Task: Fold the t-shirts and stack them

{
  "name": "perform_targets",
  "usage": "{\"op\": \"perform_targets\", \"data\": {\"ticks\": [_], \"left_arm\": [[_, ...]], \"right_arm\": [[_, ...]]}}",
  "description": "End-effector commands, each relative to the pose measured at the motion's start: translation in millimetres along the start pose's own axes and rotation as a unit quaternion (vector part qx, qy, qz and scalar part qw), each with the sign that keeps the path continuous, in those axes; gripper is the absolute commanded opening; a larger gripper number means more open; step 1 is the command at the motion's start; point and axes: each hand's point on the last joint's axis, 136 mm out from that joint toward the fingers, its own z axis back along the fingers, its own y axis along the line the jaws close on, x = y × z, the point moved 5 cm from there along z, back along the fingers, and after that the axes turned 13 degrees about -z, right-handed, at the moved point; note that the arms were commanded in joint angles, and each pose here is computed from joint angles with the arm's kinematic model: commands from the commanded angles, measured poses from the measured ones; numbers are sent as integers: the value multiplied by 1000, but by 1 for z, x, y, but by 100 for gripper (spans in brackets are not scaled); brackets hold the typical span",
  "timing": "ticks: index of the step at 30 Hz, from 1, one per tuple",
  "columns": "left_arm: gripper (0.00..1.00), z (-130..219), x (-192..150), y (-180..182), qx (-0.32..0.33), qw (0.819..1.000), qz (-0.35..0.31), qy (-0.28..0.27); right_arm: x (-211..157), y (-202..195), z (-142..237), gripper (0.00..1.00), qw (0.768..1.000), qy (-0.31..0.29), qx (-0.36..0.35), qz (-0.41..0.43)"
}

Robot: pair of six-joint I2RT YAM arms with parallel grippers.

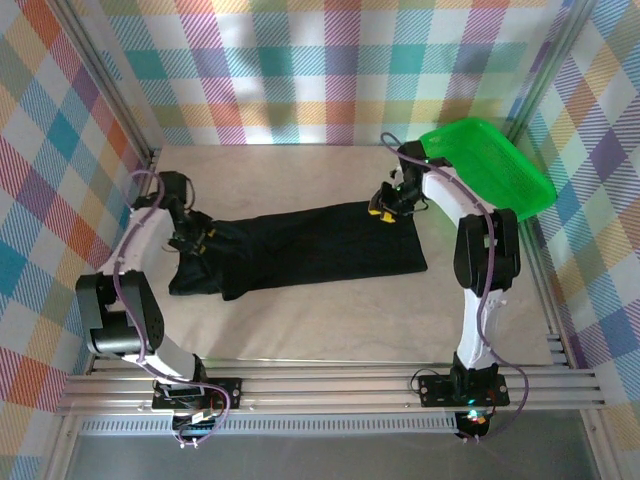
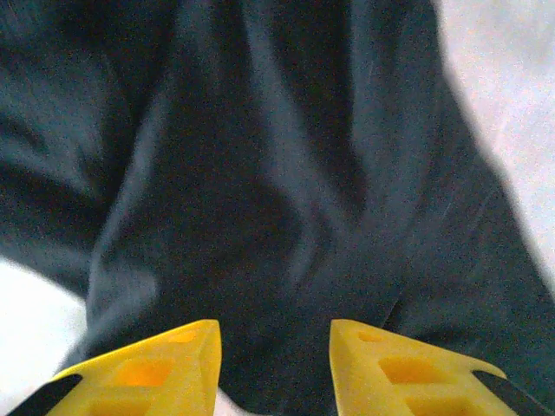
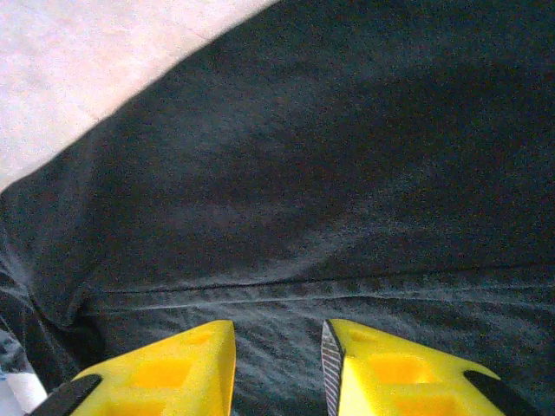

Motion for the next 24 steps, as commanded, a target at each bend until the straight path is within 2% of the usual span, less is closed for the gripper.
{"op": "perform_targets", "data": {"ticks": [1,5,10,17,24], "left_arm": [[41,-18,40,10,-6,999,-46,-16],[45,-39,70,10,-20,994,-102,-31],[48,-57,84,9,-17,986,-157,-47],[43,-84,87,17,7,986,-164,-30],[37,-98,95,11,-3,987,-158,-29]], "right_arm": [[1,-10,-19,35,999,30,-11,-18],[9,-24,-30,36,998,39,-40,-32],[14,-33,-36,36,997,41,-62,-35],[17,-38,-38,36,996,42,-75,-40],[17,-41,-41,36,995,44,-80,-43]]}}
